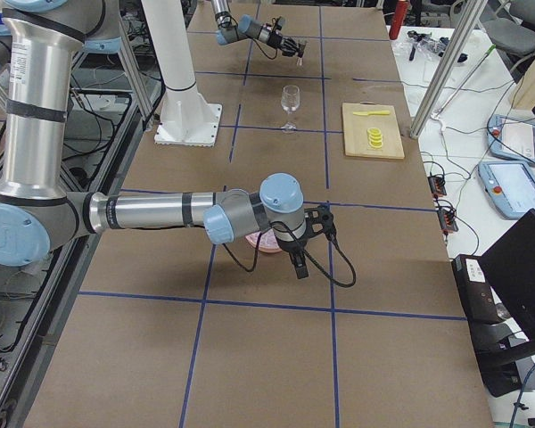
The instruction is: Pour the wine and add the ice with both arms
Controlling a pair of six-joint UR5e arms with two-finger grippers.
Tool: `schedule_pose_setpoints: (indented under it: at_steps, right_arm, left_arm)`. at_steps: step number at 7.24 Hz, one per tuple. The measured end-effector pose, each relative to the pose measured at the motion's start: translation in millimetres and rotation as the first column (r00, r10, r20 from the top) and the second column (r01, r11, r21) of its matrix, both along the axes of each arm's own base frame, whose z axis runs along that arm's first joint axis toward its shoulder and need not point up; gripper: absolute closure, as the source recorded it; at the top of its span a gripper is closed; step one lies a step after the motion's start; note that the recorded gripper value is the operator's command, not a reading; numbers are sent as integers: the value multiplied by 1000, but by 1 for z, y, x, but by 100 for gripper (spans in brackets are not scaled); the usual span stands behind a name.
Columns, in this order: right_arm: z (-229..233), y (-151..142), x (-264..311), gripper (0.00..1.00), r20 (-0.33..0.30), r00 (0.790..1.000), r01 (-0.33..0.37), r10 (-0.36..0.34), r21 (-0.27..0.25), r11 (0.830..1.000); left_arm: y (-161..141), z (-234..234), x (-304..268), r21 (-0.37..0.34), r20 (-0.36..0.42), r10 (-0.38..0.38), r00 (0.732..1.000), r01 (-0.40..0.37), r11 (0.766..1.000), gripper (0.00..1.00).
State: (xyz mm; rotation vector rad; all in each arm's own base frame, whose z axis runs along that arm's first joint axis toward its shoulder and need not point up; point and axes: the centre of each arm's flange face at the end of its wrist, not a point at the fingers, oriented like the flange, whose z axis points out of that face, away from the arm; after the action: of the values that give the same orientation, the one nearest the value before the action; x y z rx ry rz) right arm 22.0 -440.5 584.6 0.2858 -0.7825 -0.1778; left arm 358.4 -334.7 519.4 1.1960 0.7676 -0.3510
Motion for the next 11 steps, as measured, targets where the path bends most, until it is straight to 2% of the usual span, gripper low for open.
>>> schedule_pose_setpoints:
  at_steps: [2,7,8,9,10,11]
  right_arm:
    - [0,0,0,0,2,1000,-1,1,-2,1000]
    - [0,0,0,0,2,1000,0,0,-2,1000]
    - [0,0,0,0,2,1000,0,0,-2,1000]
    - [0,0,0,0,2,1000,0,0,-2,1000]
    - [0,0,0,0,2,1000,0,0,-2,1000]
    - [0,0,0,0,2,1000,-1,1,-1,1000]
  left_arm:
    - [8,16,8,-17,4,-5,1000,5,1000,100]
    - [36,22,32,-22,16,64,998,-64,998,100]
    - [38,22,34,-22,17,70,997,-70,997,92]
    - [40,23,35,-22,17,73,997,-73,997,67]
    - [40,23,36,-22,18,75,997,-74,997,17]
    - [41,23,36,-22,17,76,997,-75,997,1]
